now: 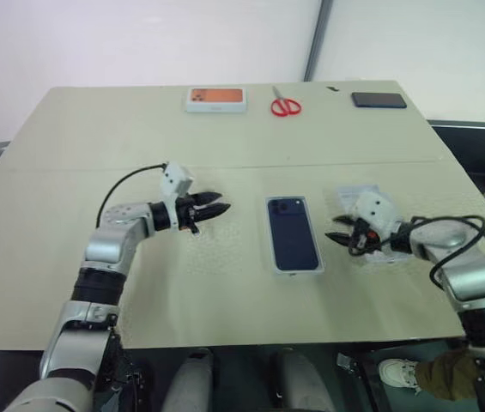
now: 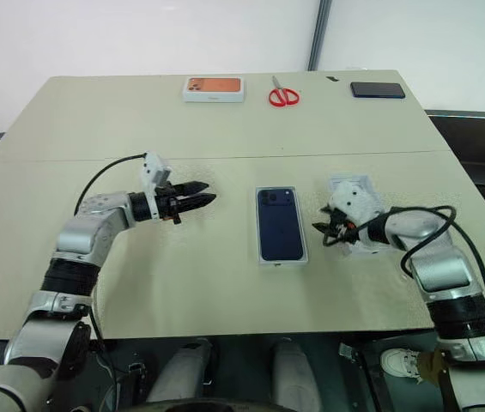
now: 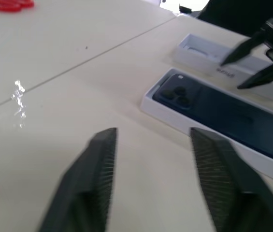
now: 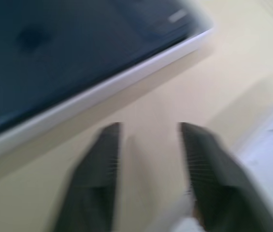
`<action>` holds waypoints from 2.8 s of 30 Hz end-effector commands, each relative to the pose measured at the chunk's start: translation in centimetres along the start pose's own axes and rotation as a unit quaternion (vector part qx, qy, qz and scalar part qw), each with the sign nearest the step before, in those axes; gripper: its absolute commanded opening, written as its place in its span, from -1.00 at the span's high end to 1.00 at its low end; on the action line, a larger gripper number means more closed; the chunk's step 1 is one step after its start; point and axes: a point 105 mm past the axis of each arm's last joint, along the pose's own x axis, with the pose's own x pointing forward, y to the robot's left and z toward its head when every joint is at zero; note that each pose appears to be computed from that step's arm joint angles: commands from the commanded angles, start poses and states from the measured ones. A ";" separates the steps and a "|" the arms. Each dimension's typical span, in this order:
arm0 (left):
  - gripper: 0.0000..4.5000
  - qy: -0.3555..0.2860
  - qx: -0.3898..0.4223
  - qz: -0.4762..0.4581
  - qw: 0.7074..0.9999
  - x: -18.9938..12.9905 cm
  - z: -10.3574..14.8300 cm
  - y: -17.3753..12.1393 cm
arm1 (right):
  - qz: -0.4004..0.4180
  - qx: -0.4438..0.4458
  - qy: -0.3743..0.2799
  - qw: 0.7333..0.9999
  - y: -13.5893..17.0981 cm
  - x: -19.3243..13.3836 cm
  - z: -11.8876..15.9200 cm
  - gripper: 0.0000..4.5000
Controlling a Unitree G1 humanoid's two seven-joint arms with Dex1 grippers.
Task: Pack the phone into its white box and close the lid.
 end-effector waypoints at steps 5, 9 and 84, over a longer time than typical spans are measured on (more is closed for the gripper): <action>-0.98 -0.016 0.059 -0.057 0.996 -4.1 0.5 -2.6 | -0.075 0.048 -0.006 0.996 -2.7 -1.6 0.7 -0.99; -0.98 -0.013 0.084 -0.065 0.994 -6.1 -0.2 -3.4 | -0.090 0.077 0.012 0.993 -2.5 -2.5 -0.3 -0.99; -1.00 -0.062 0.133 -0.037 0.989 -5.2 0.3 -3.6 | -0.045 0.416 -0.095 0.903 -0.8 1.4 8.2 0.96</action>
